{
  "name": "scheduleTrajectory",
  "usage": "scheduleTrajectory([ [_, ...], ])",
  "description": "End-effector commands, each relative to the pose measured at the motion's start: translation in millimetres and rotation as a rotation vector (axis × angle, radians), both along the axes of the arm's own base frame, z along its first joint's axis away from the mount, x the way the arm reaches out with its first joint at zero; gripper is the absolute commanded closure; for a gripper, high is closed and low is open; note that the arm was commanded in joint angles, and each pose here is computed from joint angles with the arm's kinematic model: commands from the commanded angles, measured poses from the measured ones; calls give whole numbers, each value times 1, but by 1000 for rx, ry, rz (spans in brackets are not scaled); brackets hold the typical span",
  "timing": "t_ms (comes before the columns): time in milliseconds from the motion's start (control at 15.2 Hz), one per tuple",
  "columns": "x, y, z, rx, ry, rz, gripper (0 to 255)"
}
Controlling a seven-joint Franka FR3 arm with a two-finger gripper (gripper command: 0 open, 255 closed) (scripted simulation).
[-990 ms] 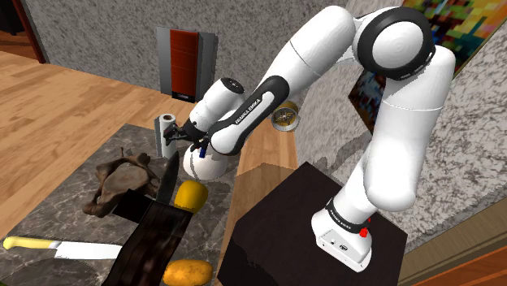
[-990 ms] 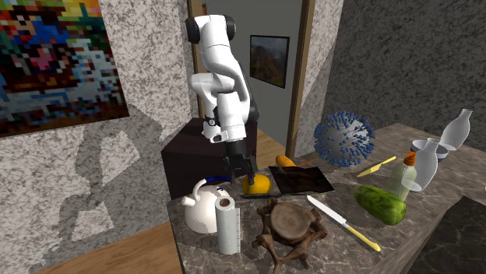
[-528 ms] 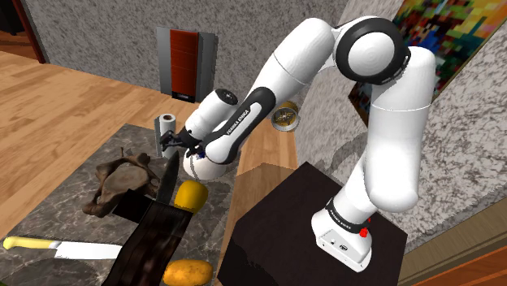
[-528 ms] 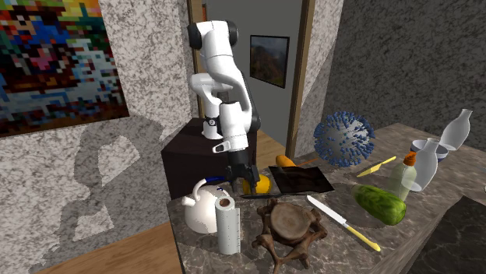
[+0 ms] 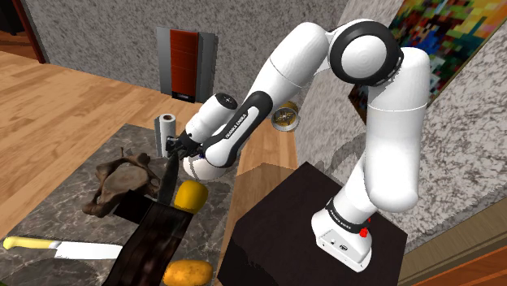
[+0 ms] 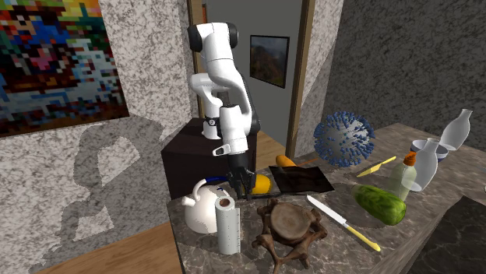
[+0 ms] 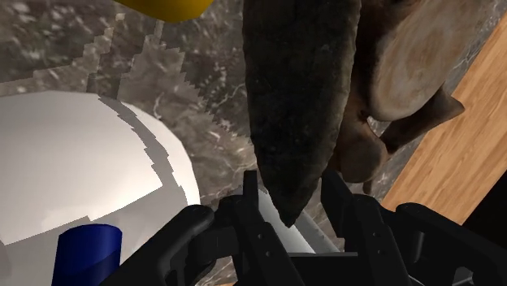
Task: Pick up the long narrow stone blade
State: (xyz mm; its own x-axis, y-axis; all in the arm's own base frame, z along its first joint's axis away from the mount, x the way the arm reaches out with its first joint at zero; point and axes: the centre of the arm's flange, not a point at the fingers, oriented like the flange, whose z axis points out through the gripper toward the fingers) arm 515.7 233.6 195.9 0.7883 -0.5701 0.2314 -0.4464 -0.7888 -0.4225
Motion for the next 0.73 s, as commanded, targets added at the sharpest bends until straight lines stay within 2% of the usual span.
scheduleTrajectory([
  [0, -1, 0, 0, 0, 1, 1, 255],
  [264, 1, -1, -2, 0, 1, 1, 255],
  [660, 1, -1, 30, 0, 1, 1, 255],
])
